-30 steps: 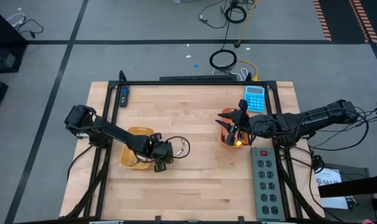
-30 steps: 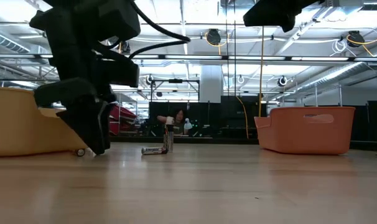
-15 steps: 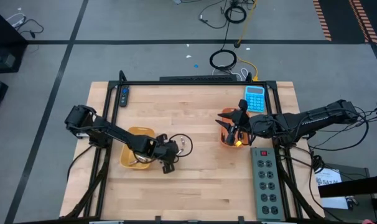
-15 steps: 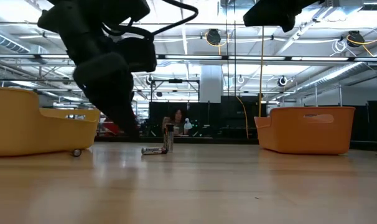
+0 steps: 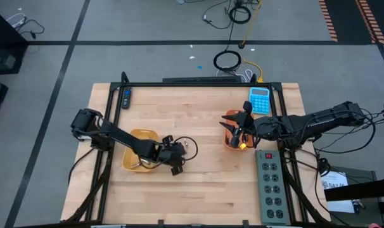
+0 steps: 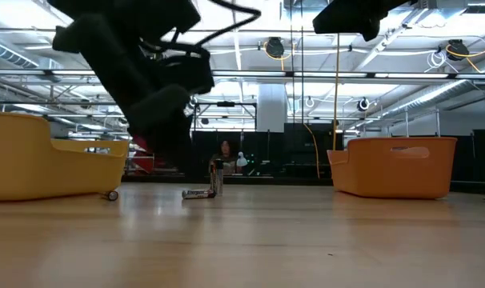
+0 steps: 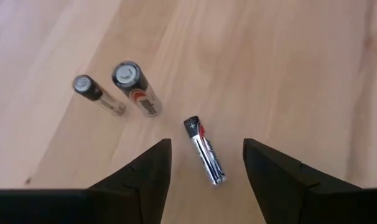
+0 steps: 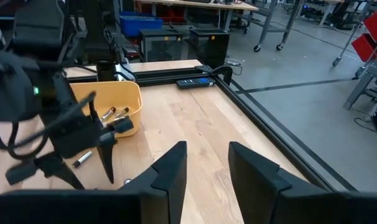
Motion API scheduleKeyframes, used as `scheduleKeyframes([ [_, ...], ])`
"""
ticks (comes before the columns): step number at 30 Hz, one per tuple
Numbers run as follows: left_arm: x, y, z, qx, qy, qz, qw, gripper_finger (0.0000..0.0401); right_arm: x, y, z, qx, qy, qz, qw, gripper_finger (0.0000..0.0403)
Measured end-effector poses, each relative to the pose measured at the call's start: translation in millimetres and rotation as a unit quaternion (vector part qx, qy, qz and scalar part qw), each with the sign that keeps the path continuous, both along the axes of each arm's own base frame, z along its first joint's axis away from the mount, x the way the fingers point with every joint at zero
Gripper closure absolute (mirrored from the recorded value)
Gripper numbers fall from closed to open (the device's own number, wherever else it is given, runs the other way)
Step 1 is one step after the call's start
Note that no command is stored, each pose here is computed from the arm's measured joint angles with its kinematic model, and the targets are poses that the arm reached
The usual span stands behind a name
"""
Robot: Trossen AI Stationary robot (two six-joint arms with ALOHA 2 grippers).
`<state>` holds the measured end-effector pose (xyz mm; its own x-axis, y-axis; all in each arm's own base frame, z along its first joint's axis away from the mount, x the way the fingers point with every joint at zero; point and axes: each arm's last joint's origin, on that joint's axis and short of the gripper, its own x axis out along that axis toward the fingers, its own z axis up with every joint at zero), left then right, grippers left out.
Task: Sort batteries
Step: Put the silver battery into the yellow bin
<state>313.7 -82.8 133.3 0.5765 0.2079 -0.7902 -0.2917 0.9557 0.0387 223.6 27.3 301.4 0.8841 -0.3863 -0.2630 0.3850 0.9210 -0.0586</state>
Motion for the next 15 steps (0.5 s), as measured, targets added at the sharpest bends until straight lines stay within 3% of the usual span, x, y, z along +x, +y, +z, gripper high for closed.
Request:
scheduleKeyframes([
  [6, 2.6, 3.8, -17.9, 0.046, 0.018, 0.016, 0.999, 0.0191, 0.0, 0.0, 0.0, 0.000, 0.000, 0.000, 1.000, 0.0294],
  [10, 4.8, 6.2, -25.4, 0.056, 0.036, -0.004, 0.998, 0.0202, 0.0, -0.1, -0.1, 0.000, 0.001, 0.000, 1.000, 0.0294],
  [15, 6.3, 8.1, -32.0, 0.045, 0.060, -0.047, 0.996, 0.0296, 0.5, 0.0, -0.4, 0.000, 0.001, 0.000, 1.000, 0.0294],
])
